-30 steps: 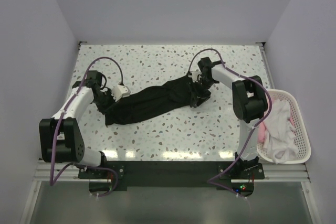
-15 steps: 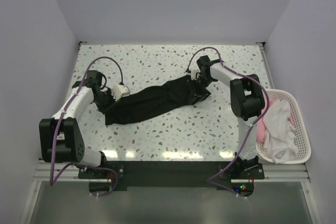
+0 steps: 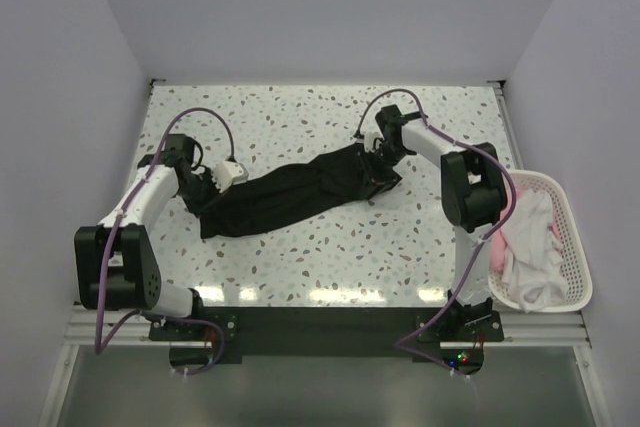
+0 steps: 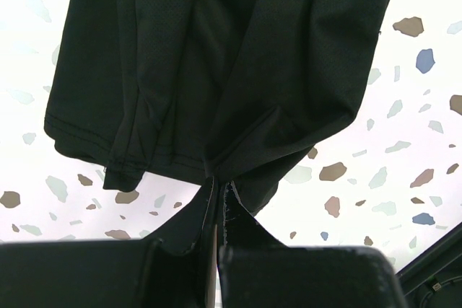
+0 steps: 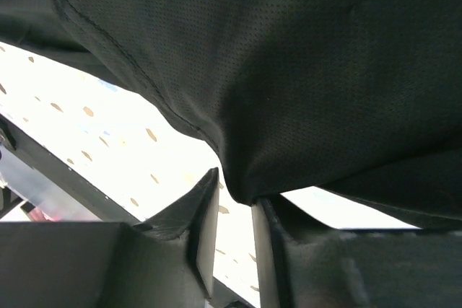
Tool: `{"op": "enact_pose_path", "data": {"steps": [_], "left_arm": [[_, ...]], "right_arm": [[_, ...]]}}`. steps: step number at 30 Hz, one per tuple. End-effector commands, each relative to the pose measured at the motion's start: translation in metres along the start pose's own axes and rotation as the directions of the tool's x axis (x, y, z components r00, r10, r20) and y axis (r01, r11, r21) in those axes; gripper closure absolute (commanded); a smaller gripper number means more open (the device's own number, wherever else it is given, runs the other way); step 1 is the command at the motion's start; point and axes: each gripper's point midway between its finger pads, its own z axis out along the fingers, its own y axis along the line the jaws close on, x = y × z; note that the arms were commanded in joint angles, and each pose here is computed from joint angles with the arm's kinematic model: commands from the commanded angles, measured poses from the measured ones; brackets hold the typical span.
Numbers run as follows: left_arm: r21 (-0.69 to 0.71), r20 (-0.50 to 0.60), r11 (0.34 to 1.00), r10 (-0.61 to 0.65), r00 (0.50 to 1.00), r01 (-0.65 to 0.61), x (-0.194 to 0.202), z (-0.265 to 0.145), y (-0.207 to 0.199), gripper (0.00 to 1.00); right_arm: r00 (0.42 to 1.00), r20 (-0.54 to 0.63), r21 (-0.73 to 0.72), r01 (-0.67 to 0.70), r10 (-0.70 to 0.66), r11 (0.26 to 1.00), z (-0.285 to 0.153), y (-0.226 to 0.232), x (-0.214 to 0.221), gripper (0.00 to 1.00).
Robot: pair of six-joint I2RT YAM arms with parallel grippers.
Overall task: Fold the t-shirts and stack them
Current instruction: Flatten the tshirt out
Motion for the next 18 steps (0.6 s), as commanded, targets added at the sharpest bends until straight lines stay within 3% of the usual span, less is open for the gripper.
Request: {"op": "enact_pose_path", "data": {"steps": [1,6,8,12,18], "left_arm": [[-0.039,0.034,0.999,0.008,0.999,-0.007,-0.012,-0.006,0.012,1.00],[-0.047,0.032,0.999,0.009,0.999,-0.007,-0.013,-0.008,0.013,1.00],[-0.051,0.035,0.999,0.004,0.999,-0.002,-0.013,-0.009,0.013,1.00],[-0.055,0.062,0.998,-0.037,0.997,0.040,-0.016,-0.016,0.018,1.00],[-0.111,0.147,0.989,-0.082,0.986,0.099,-0.041,-0.037,0.050,1.00]], "right_arm": [[1.000,0.029,-0.019,0.012,-0.012,1.000,-0.017,0.012,0.001,0.75],[1.000,0.024,-0.023,0.012,-0.012,1.000,-0.018,0.013,0.000,0.85],[0.999,0.030,-0.030,0.011,-0.010,0.999,-0.022,0.014,-0.002,0.99],[0.995,0.092,-0.082,0.055,-0.048,0.995,-0.050,0.022,-0.014,1.00],[0.930,0.286,-0.027,0.248,-0.230,0.968,-0.124,0.031,-0.054,1.00]]}}
